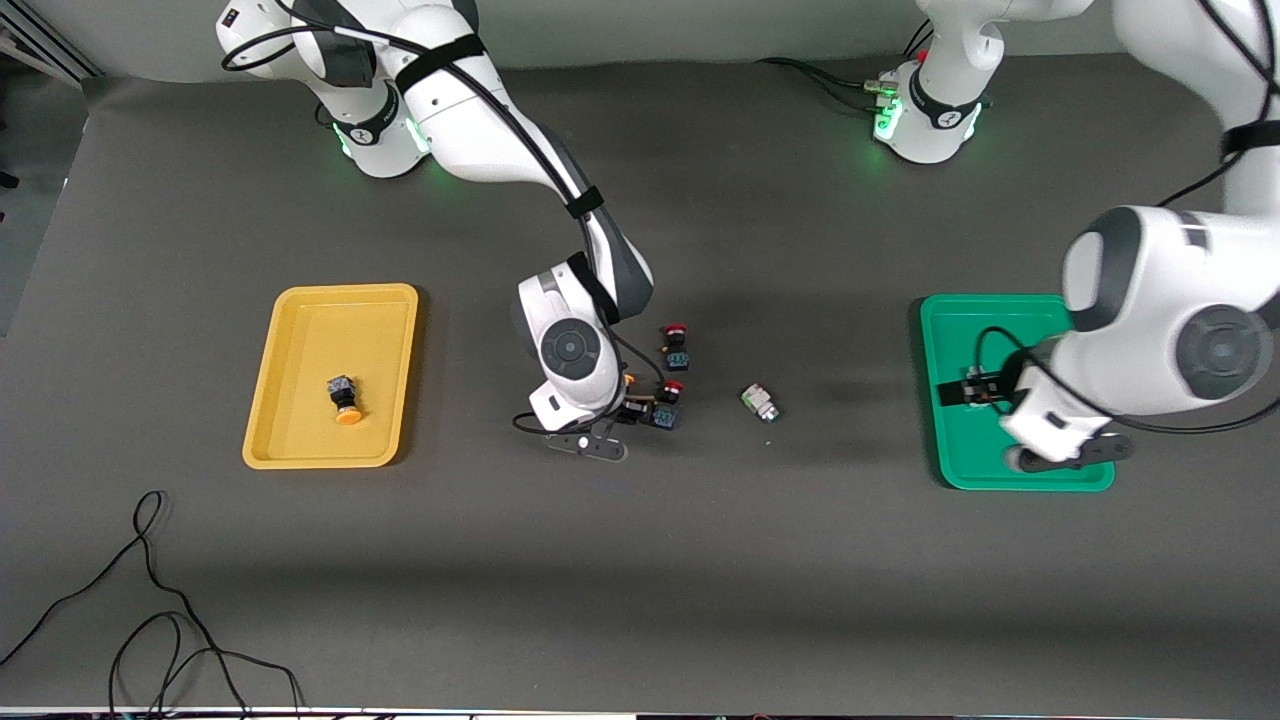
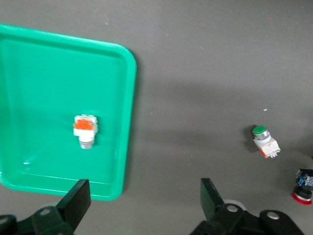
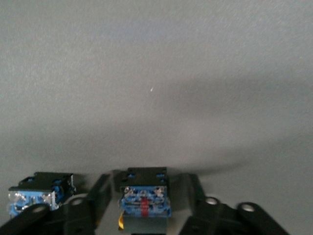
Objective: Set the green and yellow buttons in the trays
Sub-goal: 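Grasp the green-capped switch with the left gripper while the right gripper grasps another yellow button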
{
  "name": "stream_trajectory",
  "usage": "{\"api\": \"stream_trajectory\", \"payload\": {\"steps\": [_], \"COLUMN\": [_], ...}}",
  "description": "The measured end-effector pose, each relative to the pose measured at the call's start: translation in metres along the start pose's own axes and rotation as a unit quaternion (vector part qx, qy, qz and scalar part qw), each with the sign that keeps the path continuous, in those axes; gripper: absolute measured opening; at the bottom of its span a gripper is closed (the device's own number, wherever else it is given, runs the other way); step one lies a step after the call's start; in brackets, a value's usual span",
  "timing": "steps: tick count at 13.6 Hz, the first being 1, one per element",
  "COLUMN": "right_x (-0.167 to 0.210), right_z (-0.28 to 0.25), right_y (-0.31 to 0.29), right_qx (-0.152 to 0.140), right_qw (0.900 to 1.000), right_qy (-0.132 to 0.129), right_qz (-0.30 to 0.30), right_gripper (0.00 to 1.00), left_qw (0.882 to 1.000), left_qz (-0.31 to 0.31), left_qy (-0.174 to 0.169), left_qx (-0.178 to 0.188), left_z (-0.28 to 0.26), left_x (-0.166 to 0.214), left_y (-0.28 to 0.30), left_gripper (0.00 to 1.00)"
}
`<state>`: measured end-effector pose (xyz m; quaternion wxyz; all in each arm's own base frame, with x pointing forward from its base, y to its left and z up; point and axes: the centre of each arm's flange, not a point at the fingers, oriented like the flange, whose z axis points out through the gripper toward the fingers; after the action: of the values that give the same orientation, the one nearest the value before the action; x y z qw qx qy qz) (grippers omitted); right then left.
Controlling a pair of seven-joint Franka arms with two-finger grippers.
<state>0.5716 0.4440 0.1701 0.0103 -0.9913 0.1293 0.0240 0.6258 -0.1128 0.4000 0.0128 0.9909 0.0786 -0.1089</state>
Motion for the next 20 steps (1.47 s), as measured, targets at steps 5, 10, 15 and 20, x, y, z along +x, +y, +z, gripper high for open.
{"api": "stream_trajectory", "payload": {"steps": [5, 10, 15, 20], "right_x": [0.010, 0.061, 0.110, 0.143], "right_z": [-0.014, -0.130, -0.240, -0.257], "right_y": [0.002, 0.065, 0.188, 0.340], "right_qx": [0.004, -0.021, -0.004, 0.046], "right_qw": [1.000, 0.999, 0.996, 0.987], "right_qy": [0.012, -0.029, -0.065, -0.097], "right_qz": [0.014, -0.014, -0.066, -0.116], "right_gripper": [0.41, 0.41, 0.41, 0.41], "left_qw": [0.999, 0.997, 0.992, 0.991], "left_qz": [-0.032, -0.068, -0.116, -0.123], "left_qy": [0.008, 0.032, 0.047, 0.047], "left_qx": [-0.001, -0.016, -0.026, -0.022], "left_z": [0.021, 0.037, 0.082, 0.169], "left_x": [-0.027, -0.064, -0.079, -0.071], "left_y": [0.086, 0.168, 0.222, 0.235], "left_gripper": [1.00, 1.00, 1.00, 1.00]}}
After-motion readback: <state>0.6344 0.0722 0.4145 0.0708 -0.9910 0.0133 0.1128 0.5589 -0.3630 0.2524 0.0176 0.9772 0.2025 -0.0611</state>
